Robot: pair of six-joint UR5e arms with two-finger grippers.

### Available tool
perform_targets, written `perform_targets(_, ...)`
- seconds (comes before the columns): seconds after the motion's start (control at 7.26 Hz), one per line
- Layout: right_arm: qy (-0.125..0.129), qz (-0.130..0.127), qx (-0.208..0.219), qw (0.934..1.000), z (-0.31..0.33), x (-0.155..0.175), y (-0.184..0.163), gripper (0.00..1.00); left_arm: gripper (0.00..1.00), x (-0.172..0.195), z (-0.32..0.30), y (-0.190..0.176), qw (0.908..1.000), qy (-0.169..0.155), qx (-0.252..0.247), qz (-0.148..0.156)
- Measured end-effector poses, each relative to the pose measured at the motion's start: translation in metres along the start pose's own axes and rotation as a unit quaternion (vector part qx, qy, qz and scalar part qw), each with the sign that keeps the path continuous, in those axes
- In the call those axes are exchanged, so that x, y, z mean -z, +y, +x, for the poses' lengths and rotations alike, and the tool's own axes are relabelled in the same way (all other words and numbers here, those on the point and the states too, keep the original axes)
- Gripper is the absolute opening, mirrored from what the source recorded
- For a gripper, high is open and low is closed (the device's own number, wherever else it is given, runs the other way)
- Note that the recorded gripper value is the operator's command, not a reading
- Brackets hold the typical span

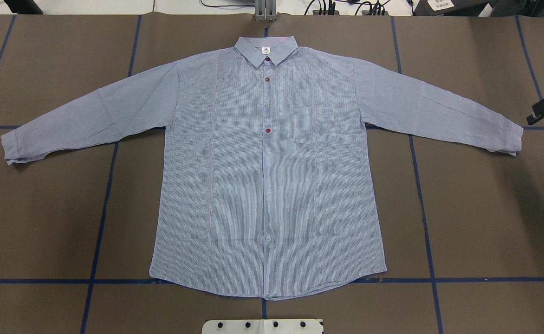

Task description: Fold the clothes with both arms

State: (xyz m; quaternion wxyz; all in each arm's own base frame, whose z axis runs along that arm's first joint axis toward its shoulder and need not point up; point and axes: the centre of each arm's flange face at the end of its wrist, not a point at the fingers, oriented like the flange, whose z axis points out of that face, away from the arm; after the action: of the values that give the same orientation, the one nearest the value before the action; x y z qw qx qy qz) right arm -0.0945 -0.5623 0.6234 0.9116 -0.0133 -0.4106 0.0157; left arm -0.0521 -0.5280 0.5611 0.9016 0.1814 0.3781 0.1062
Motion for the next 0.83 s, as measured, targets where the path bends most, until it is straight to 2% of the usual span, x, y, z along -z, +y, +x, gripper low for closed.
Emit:
perform_targets(0.14,-0.006,0.006,-0.042,0.9991,-0.01,-0.012,0.001,0.88,0.99,0.0,0.0,0.001,1.0,0.0,0.0,0.0)
perform_targets(0.41,-0.013,0.009,-0.099,0.995,-0.01,-0.033,0.003,0.88,0.99,0.001,0.001,0.001,1.0,0.001,-0.001,0.001)
perform_targets(0.83,-0.009,0.002,-0.144,0.9895,0.006,-0.05,0.006,0.87,0.99,0.003,0.003,0.001,1.0,0.001,-0.002,0.002)
